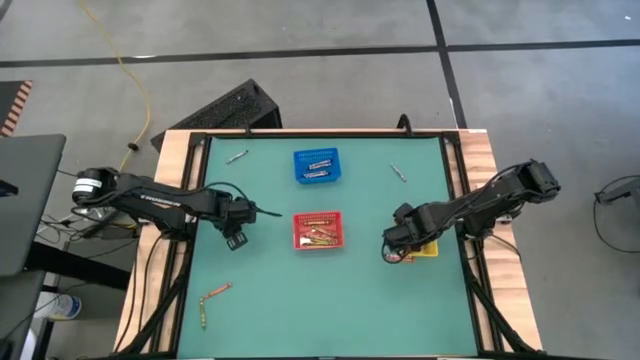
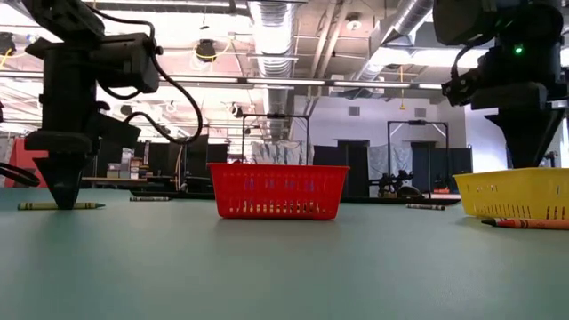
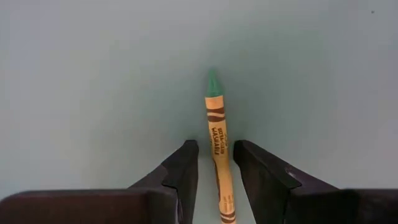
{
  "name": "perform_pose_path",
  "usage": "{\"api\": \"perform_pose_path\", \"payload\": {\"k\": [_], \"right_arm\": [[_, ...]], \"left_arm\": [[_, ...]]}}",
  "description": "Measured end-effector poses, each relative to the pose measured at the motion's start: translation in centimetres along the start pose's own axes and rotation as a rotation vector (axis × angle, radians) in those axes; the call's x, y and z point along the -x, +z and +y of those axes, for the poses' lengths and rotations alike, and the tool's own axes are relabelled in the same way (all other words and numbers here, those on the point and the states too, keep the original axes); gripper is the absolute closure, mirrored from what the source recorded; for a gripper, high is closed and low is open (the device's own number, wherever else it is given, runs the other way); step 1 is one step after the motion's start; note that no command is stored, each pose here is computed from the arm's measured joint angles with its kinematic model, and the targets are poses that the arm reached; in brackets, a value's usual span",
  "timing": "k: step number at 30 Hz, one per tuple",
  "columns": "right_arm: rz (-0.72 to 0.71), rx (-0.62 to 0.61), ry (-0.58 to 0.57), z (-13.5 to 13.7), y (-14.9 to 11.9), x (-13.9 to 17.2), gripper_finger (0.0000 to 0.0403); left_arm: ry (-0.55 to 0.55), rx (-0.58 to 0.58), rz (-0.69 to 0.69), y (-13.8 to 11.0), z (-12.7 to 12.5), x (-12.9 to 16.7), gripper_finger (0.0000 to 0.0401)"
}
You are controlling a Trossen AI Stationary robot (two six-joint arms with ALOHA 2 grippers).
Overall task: Sort crayons
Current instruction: Put the green crayon into the red bin
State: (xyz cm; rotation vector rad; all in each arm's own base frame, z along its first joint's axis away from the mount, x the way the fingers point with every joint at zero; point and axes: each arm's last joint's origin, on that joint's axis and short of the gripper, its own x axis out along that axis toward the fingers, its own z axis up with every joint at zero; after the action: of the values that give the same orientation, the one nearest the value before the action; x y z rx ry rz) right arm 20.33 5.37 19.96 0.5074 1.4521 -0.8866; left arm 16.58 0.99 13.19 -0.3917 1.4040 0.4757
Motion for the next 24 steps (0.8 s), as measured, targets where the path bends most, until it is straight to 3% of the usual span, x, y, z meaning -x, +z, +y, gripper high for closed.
{"api": "perform_pose_path", "payload": {"k": [3,8,14,19,24], "right_arm": [[-0.007,0.019,-0.005,0.0,0.0,0.0,0.0246],[-0.011,0.051,-0.002,0.0,0.0,0.0,0.0245],[-0.011,0.096,-0.004,-0.2,0.0,0.1,0.0248],[-0.015,0.100,0.002,-0.6,-0.3,0.6,0.0248],[-0.073,0.093,0.050,-1.2,-0.5,1.8,0.0248]], "left_arm": [[0.009,-0.002,0.009,-0.1,0.1,-0.1,0.0315],[-0.004,0.005,-0.022,-0.1,0.1,0.2,0.0387],[0.016,-0.032,-0.079,1.1,-0.3,1.4,0.0390],[-0.025,-0.145,-0.274,4.3,-1.7,4.9,0.0393],[-0.153,-0.275,-0.544,7.7,-3.6,9.3,0.0393]]}}
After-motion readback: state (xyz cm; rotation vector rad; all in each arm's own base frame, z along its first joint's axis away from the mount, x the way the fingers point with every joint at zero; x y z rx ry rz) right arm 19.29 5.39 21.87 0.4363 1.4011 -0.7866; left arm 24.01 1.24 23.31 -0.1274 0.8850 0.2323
